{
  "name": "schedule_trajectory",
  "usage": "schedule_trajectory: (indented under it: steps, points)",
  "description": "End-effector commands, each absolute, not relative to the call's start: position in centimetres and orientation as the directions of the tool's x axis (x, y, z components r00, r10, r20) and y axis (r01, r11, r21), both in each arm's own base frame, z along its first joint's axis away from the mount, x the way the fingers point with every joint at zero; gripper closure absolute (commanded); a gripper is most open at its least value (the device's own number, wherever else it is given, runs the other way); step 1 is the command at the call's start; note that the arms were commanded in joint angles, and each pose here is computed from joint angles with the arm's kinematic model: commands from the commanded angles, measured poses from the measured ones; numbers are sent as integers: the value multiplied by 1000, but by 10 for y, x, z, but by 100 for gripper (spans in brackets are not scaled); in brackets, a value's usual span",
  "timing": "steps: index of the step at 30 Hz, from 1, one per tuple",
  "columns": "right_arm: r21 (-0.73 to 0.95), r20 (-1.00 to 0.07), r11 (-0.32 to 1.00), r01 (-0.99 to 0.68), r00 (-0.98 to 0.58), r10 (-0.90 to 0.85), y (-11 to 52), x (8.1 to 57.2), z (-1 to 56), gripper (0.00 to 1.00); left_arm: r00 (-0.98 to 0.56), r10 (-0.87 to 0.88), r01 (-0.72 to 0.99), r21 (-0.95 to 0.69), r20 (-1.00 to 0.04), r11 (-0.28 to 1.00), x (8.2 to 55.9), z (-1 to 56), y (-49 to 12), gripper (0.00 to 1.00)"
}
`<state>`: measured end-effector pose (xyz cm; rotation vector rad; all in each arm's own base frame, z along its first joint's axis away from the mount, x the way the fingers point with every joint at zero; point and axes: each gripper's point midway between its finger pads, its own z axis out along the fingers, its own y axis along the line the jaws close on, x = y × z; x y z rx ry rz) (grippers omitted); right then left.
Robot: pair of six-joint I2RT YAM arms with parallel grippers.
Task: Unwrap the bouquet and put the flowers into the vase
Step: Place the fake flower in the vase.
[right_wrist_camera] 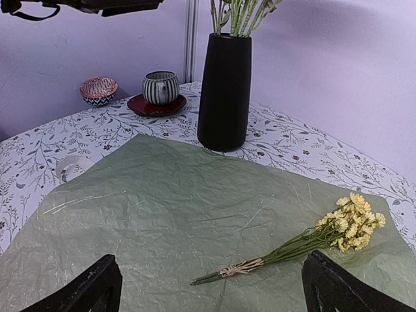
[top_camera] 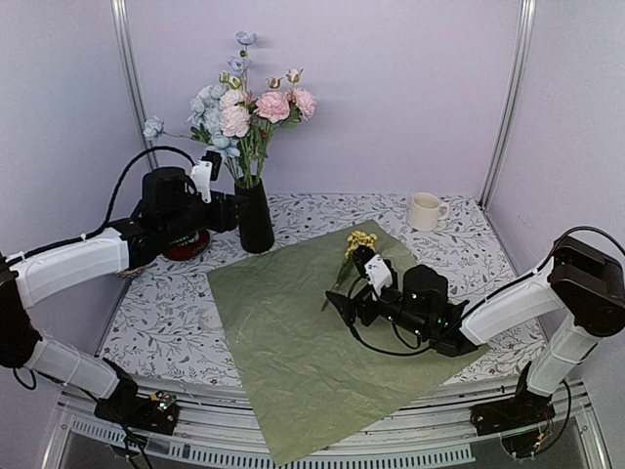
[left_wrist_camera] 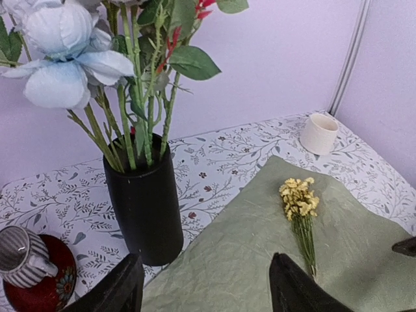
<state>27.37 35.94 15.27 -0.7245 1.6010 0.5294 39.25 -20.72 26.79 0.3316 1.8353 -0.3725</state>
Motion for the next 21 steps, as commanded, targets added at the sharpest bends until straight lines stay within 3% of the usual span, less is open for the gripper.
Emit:
schedule_trajectory:
  steps: [1,15,21]
  points:
    - [-47,-987,723,-689,-81,-141,358,282,154,1,-222,14,466,-94,-975,880,372,274,-218,32]
    - [-37,-980,738,-674,-119,-158,368,292,148,1,-172,-57,606,-151,-984,781,331,229,-247,34]
    - [-31,-977,746,-666,-136,-162,368,295,147,1,-164,-165,656,-232,-973,718,306,209,-245,35]
